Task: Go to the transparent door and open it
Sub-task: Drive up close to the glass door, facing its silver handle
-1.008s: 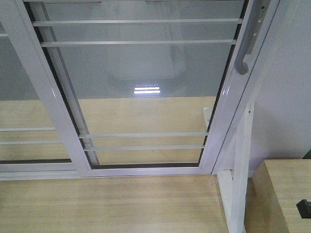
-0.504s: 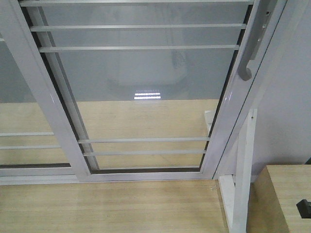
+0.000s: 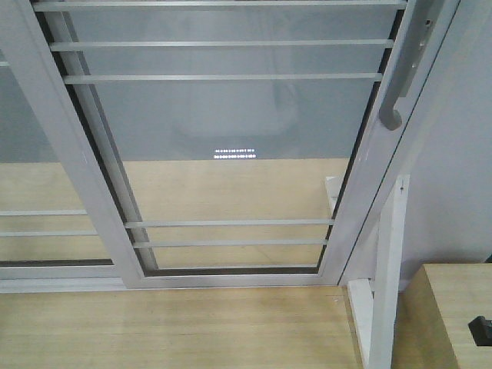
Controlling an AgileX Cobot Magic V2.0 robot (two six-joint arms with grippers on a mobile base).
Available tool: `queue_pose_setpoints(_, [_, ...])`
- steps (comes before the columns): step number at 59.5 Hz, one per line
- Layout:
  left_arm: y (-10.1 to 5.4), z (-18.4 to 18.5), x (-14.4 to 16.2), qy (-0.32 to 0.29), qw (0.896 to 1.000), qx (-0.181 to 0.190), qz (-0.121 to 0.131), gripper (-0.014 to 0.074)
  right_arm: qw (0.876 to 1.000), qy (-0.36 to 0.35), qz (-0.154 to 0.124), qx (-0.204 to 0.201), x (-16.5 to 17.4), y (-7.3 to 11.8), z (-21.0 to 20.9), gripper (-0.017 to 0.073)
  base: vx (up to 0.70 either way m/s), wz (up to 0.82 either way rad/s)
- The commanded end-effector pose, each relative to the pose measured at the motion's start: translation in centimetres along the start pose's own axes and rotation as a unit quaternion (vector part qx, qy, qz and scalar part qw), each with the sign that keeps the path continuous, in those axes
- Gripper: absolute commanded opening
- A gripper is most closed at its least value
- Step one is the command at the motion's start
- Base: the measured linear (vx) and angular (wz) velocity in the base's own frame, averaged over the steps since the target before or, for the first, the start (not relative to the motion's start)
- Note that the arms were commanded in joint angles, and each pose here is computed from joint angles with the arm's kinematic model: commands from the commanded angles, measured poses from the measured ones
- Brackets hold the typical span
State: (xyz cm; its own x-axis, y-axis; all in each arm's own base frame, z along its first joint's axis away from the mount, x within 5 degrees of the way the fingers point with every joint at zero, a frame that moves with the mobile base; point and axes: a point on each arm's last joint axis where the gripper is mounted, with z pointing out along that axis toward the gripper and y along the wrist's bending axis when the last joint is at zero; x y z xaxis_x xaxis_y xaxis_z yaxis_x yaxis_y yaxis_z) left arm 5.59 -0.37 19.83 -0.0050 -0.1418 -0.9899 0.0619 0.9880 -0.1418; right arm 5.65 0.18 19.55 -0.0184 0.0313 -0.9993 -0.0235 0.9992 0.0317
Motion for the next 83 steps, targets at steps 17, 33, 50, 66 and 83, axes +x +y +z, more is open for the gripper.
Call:
queue_pose_setpoints(17, [0.0,0.0,-0.1,-0.033,0.999,0.004,-0.004,0.0003,1.0,-0.027,-0.006,0.004,-0.3,-0.1,0.1,-0.0008,0.0,0.0])
queue_pose_setpoints(33, [0.0,0.0,-0.1,-0.033,0.999,0.004,-0.004,0.0003,1.0,-0.027,-0.006,0.004,-0.3,-0.1,0.1,-0.0008,0.0,0.0])
queue_pose_setpoints(50, [0.0,0.0,-0.4,-0.049,0.999,0.005,-0.004,0.0003,0.999,-0.052,-0.006,0.007,-0.7,-0.1,0.1,-0.0008,0.0,0.0])
queue_pose_setpoints(66, [0.0,-0.1,-1.0,-0.084,0.996,0.007,-0.005,0.0003,0.984,-0.179,-0.005,0.02,-3.0,-0.3,-0.5,-0.0008,0.0,0.0])
queue_pose_setpoints(83, [-0.3,-1.2,-4.0,-0.256,0.964,0.035,-0.058,0.0003,0.964,-0.257,0.073,0.018,-5.8,-0.6,-1.4,-0.0008,0.0,0.0])
